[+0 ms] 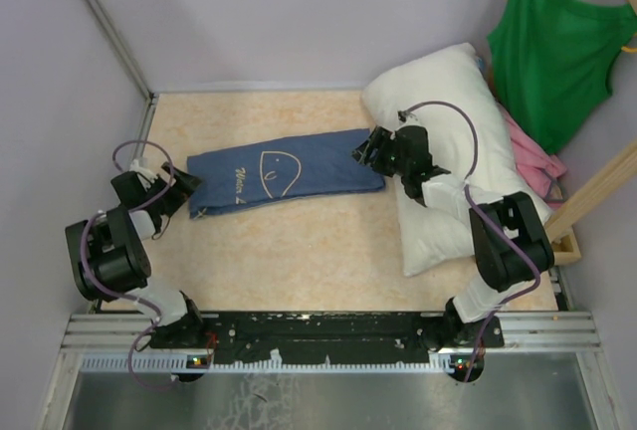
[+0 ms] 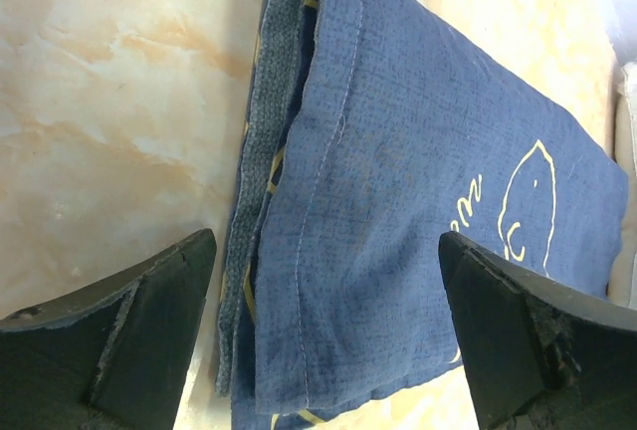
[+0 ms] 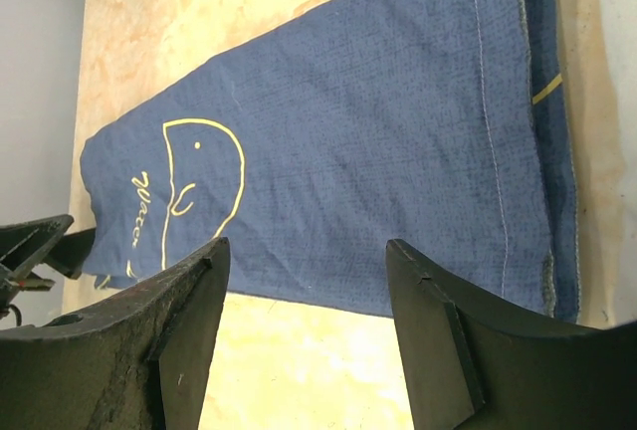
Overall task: Remove the pillowcase from the pillow
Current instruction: Fold the pillowcase at the center of the board.
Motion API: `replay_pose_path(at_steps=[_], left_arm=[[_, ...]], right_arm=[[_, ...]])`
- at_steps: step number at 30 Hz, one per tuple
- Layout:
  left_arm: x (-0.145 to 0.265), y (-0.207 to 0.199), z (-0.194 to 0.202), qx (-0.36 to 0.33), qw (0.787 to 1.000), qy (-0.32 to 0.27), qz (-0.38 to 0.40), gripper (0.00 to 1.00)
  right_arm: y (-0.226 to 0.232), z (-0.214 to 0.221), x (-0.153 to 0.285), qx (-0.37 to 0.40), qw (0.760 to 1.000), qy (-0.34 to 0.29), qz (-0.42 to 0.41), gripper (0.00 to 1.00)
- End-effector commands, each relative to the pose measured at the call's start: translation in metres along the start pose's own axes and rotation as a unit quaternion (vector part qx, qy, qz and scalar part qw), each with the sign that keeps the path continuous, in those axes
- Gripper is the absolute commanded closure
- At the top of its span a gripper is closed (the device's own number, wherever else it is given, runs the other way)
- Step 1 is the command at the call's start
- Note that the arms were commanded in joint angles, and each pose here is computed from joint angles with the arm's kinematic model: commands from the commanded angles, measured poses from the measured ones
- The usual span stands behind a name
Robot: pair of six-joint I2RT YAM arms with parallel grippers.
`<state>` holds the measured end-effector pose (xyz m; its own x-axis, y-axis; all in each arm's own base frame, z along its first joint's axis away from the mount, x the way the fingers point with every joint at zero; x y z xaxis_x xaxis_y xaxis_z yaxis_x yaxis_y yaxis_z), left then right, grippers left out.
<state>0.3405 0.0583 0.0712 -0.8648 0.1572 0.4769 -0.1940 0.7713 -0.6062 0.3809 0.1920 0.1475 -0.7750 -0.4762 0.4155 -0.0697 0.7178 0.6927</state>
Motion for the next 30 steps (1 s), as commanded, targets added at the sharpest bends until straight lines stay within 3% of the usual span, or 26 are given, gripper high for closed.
replay_pose_path(at_steps=[1,16,26,29,30], left_arm=[[-0.005,0.009,0.019,0.027,0.999,0.043,0.002,0.00],[-0.010,-0.001,0.049,0.053,0.993,0.090,0.059,0.21],[-0.005,-0.001,0.031,0.032,0.997,0.065,0.014,0.74],[-0.003,0.002,0.015,0.022,0.998,0.048,-0.022,0.99],[-0.003,0.005,0.010,0.022,0.998,0.044,-0.042,1.00]], right_arm=[[0.028,-0.012,0.006,0.007,0.998,-0.022,-0.050,0.36],[0.042,-0.002,0.018,-0.008,0.996,-0.015,-0.090,0.34],[0.043,0.003,0.019,-0.012,0.995,-0.009,-0.099,0.33],[0.044,0.003,0.020,-0.011,0.995,-0.010,-0.100,0.33],[0.044,0.002,0.020,-0.012,0.995,-0.010,-0.100,0.33]])
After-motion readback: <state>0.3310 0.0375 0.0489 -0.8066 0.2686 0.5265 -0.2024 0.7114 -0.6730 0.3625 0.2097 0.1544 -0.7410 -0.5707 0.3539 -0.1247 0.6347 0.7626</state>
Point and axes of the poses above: each gripper's point midway between its finger pads, its own x axis back along the fingers, its own y axis along the line the jaws close on, z = x × y, the point moved 4 cm from there along x, back along the fingers, and after that the axes turned 4 degrees about -x, right-handed, at the moved point
